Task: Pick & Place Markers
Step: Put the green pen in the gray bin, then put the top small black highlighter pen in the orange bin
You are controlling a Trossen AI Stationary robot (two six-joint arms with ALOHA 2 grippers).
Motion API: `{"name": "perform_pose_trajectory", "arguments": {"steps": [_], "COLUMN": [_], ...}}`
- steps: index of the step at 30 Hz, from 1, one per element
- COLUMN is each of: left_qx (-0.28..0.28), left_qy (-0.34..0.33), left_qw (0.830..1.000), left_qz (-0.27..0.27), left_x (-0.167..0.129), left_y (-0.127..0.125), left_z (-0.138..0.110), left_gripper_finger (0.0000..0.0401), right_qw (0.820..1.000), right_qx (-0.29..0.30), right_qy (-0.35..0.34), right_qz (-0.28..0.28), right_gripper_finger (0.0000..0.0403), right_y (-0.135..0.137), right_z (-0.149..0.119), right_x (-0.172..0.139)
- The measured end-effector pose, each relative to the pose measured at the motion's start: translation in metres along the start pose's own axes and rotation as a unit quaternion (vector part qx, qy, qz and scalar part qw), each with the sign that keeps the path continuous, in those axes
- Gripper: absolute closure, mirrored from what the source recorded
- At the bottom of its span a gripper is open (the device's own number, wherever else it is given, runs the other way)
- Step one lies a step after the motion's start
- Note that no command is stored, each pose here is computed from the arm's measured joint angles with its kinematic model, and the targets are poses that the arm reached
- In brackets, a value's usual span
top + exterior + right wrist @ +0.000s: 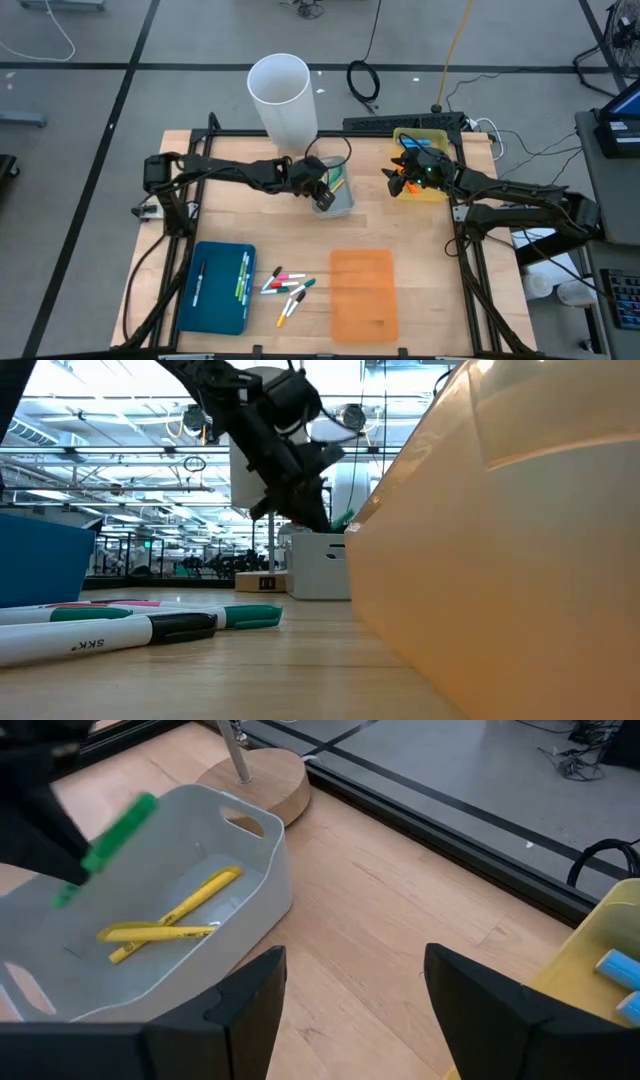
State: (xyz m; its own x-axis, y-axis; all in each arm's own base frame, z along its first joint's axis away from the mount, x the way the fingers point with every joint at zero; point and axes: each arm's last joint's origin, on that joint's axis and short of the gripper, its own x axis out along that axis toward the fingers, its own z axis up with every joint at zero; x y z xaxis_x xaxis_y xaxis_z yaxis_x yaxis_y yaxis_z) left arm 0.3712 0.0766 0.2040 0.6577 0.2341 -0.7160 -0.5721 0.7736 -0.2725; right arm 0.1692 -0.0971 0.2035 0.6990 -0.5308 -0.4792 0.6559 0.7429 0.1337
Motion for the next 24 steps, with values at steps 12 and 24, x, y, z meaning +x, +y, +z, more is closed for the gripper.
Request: {"name": "perform_pose_trajectory", "arguments": {"steps": [12, 24], "left_qx": [0.028, 0.153], "left_qy": [0.024, 0.262], "left_qw": [0.999, 0.946], "left_qz": [-0.017, -0.114], "left_x": [-0.007, -0.073], "left_y": [0.005, -0.027], "left_z": [0.002, -0.05], "left_gripper_finger": [0.0269, 0.0245], "right_qw": [1.0, 1.0], "right_qx": [-0.002, -0.004], "right_qy": [0.0, 0.0], "right_qz": [0.0, 0.0], "right_gripper_finger": [0.0177, 0.0177], "right_y": [0.0, 0.0], "right_z": [0.0, 0.0], "right_x": [0.0, 0.0]}}
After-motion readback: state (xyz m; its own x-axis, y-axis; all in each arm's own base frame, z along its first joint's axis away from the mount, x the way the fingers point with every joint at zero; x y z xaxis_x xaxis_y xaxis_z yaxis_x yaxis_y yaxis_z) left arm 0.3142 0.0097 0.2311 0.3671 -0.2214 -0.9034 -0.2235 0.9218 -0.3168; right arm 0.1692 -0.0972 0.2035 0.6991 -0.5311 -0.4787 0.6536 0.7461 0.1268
